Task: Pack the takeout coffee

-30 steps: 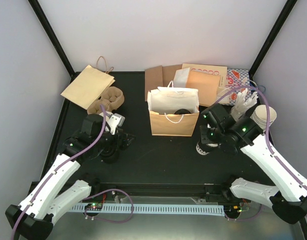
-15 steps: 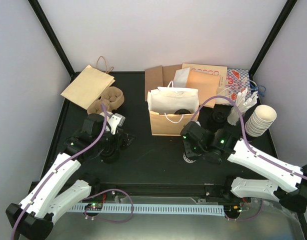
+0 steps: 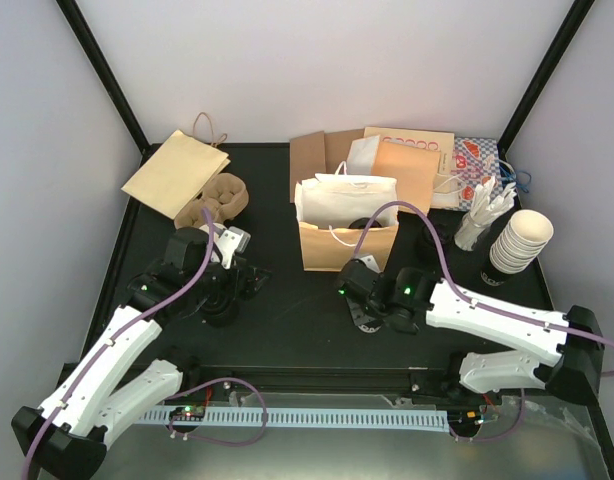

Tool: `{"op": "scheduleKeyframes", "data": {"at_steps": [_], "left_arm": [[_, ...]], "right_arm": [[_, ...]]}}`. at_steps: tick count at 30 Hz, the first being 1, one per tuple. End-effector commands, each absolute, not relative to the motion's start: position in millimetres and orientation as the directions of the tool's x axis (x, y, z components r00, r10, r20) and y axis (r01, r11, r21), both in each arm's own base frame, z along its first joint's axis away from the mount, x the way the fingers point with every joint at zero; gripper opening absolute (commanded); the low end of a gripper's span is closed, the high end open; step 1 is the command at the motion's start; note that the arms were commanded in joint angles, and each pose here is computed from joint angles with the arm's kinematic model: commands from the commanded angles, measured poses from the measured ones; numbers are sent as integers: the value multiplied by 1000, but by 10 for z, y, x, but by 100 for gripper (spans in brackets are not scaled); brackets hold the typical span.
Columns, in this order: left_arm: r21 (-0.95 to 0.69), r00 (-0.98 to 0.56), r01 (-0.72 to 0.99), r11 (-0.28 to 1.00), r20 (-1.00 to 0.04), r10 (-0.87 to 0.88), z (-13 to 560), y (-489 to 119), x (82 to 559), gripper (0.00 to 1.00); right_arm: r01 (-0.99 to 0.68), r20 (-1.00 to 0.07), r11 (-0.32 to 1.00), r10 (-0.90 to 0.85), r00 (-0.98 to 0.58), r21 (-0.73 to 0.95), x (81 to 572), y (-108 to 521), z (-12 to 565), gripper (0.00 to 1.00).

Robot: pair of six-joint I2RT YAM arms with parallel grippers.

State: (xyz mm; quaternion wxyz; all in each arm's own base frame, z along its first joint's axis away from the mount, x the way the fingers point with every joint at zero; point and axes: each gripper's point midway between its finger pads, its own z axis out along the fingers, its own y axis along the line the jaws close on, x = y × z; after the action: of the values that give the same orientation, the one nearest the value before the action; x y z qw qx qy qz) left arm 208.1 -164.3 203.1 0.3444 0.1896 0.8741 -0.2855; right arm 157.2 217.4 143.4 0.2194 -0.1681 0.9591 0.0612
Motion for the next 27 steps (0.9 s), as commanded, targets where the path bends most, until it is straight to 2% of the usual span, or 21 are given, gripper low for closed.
{"op": "scheduleKeyframes", "data": {"at_steps": [1,19,27], "left_arm": [[-364,-677,533,764,-725,126,2090,-1670,2126,88],[-364,-679,532,765,-722,128,2080,-1674,2124,88],[-363,-679,533,765,-723,130,2078,-1676,2123,88]], "right_arm": [[-336,-477,941,-280,-833,33,1629,2249,1416,1],[-371,-436,928,-352,-828,-44,1581,2363,1201,6],[-374,-434,926,-358,-827,-51,1577,2380,1186,13]]}}
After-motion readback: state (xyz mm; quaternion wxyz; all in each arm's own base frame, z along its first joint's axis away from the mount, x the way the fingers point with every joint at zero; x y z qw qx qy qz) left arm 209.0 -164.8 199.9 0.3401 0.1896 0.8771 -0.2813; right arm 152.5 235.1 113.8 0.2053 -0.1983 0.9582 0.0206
